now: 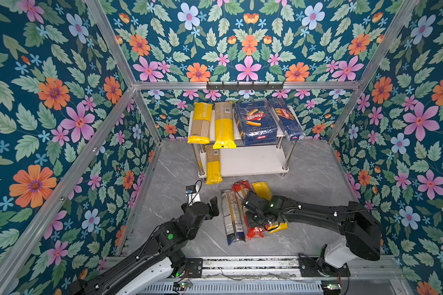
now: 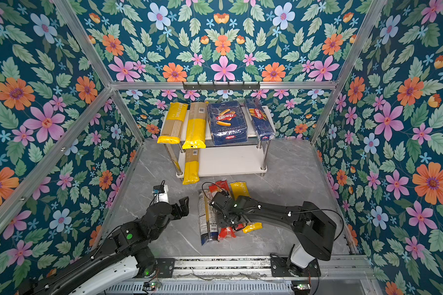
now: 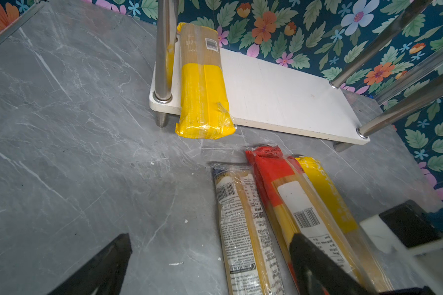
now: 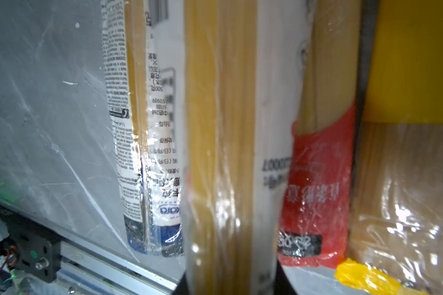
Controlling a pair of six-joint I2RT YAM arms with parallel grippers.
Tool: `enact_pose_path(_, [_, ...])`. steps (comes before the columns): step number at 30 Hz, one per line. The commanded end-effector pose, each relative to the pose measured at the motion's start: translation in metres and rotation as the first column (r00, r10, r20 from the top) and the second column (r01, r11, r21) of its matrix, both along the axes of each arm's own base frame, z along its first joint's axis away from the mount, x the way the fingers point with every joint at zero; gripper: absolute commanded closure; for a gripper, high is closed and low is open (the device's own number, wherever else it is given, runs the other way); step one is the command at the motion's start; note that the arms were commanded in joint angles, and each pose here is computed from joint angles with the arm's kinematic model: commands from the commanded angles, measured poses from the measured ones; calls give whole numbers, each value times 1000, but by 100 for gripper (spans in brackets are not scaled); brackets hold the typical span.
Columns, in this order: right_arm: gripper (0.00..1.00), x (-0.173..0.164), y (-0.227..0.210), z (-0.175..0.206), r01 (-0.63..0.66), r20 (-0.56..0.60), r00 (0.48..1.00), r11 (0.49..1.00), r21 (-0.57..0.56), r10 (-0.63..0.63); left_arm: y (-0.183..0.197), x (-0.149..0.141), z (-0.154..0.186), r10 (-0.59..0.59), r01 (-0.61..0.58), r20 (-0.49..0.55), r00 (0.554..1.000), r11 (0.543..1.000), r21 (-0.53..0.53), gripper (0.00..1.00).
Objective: Arrange pasta packages on shelves
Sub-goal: Pick up the pasta bag from the pasta bags, then move the pasta box to the shelf.
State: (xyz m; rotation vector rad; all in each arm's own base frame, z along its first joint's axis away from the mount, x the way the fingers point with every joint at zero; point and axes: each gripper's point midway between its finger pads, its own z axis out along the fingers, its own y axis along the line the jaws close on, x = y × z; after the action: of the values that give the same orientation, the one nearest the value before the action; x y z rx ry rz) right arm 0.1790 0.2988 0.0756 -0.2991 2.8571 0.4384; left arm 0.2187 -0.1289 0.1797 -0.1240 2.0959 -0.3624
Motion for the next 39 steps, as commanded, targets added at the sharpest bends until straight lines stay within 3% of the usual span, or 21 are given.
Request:
enact_pose_path(1, [81,13,21,23,-4,50,999,985,170,-4,2,1,1,10,-10,-2,1000,1000,18,0])
enact_pose_path(11, [81,32,5,85,-32,187,982,935,354,-37,-7,8,7,9,-8,-7,1000,999,31,0])
enact_pose_path(23, [80,94,9,129,-20,241,963,867,498,-117,-5,12,16,24,-25,7,1000,999,47,0])
enact_pose_path(39, [79,199,58,138,-64,224,970,787,613,-96,9,10,23,54,-58,41,998,995,82,0])
